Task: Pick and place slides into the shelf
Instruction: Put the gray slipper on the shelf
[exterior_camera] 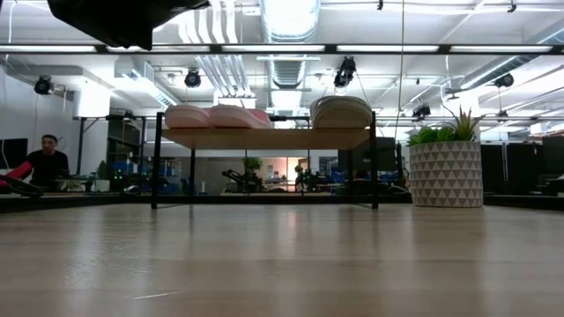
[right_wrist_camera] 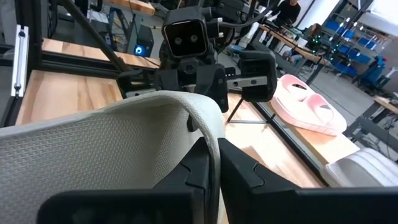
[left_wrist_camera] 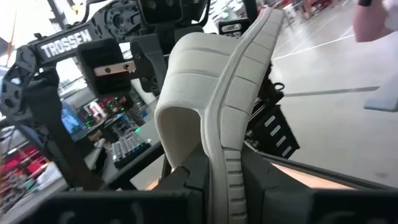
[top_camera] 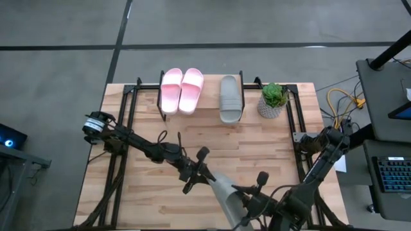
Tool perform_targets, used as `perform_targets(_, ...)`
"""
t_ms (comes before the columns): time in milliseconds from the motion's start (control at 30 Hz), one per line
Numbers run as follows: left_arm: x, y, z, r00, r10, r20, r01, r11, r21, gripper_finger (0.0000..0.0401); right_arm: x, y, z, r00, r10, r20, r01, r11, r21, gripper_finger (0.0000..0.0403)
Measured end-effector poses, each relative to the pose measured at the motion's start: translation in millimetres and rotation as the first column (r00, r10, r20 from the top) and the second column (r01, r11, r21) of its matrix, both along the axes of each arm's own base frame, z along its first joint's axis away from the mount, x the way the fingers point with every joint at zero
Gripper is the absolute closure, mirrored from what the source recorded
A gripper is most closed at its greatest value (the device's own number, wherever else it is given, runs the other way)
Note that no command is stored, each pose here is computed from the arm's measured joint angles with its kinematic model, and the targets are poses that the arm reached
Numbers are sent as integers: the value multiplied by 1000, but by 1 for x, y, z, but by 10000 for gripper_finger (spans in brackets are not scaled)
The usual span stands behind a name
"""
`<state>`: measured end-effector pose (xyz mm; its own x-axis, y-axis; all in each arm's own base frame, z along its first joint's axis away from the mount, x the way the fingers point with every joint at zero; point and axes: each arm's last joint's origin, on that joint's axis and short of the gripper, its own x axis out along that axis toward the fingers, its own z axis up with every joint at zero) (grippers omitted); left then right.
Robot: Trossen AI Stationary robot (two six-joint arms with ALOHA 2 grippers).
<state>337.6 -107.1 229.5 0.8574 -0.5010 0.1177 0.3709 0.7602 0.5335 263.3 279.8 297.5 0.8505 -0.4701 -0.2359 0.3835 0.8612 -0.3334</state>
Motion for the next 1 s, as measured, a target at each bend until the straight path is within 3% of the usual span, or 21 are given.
perform_targets(167, -9, 4, 6, 997, 63, -33, -63, 998, 2, 378, -9, -2, 7, 999, 28, -28, -29, 999, -21, 369)
perform_targets(400, -26, 15, 12, 947, 287, -145, -284, 958, 43, 378, -35, 1, 22, 996, 87, -36, -88, 996, -24, 360)
perform_targets(633, -44, 14, 21, 780, 595, -196, -577, 804, 143, 378, -57, 3, 32, 988, 147, -57, -150, 988, -49, 358)
perform_targets(733, -49, 11, 24, 742, 642, -191, -623, 767, 157, 378, -60, 6, 32, 979, 177, -97, -187, 976, -108, 356)
perform_targets(800, -50, 9, 25, 746, 639, -189, -620, 769, 155, 378, -60, 7, 31, 968, 204, -147, -225, 963, -146, 346)
perform_targets(1000, -50, 7, 24, 749, 635, -191, -615, 773, 158, 378, -50, 5, 23, 929, 243, -277, -304, 931, -202, 266)
